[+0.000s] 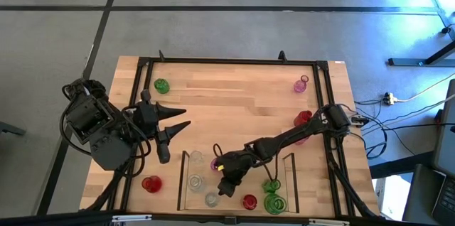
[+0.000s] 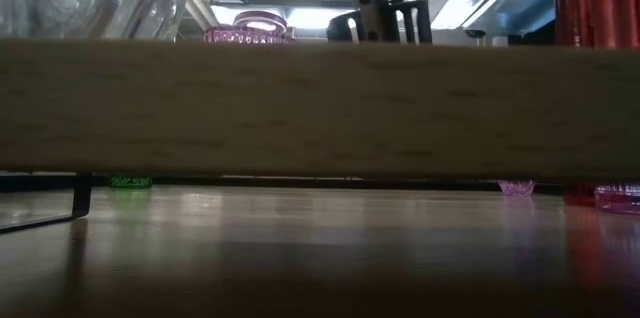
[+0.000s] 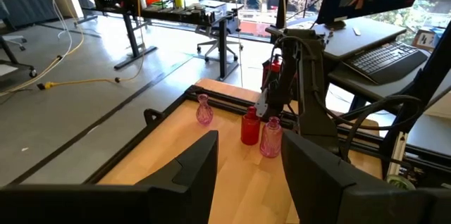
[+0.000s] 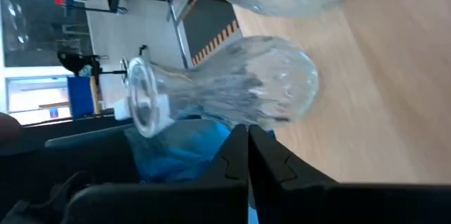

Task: Sort vases onto shelf
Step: Put the transparent vase aligned with the other transparent vases on the shelf

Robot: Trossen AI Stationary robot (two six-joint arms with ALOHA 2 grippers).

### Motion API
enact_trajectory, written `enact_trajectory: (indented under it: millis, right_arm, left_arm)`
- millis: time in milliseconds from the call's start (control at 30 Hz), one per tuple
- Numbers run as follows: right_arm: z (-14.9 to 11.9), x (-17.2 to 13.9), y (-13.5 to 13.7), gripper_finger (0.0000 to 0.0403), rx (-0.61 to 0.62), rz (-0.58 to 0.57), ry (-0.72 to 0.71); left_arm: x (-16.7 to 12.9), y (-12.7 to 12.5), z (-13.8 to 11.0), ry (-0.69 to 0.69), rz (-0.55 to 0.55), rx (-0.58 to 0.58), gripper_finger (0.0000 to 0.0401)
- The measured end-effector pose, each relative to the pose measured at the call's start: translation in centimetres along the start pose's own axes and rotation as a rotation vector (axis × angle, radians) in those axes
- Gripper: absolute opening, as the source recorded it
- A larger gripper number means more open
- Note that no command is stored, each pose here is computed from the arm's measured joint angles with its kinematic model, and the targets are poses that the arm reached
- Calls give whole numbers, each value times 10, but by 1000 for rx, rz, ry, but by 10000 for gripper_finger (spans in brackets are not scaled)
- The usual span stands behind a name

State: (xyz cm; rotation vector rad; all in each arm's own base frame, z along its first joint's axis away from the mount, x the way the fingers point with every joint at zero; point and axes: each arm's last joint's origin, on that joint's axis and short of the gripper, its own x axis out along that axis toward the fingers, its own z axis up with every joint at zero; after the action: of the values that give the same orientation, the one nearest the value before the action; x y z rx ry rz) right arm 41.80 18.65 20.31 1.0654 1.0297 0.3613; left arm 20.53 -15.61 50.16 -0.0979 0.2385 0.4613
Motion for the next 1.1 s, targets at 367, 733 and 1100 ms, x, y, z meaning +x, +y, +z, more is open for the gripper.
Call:
enact_trajectory:
  millis: [367,733,1100]
  right_arm:
    - [4,-1,8,0,29,36,-62]
    - [8,-19,25,0,27,-276,-133]
    - [-18,-112,97,0,-122,-713,-368]
  left_arm:
    - [0,0,0,-2,-2,-7,149]
    - [0,-1,0,16,-27,-36,149]
    - [-19,-48,-29,213,-269,-267,149]
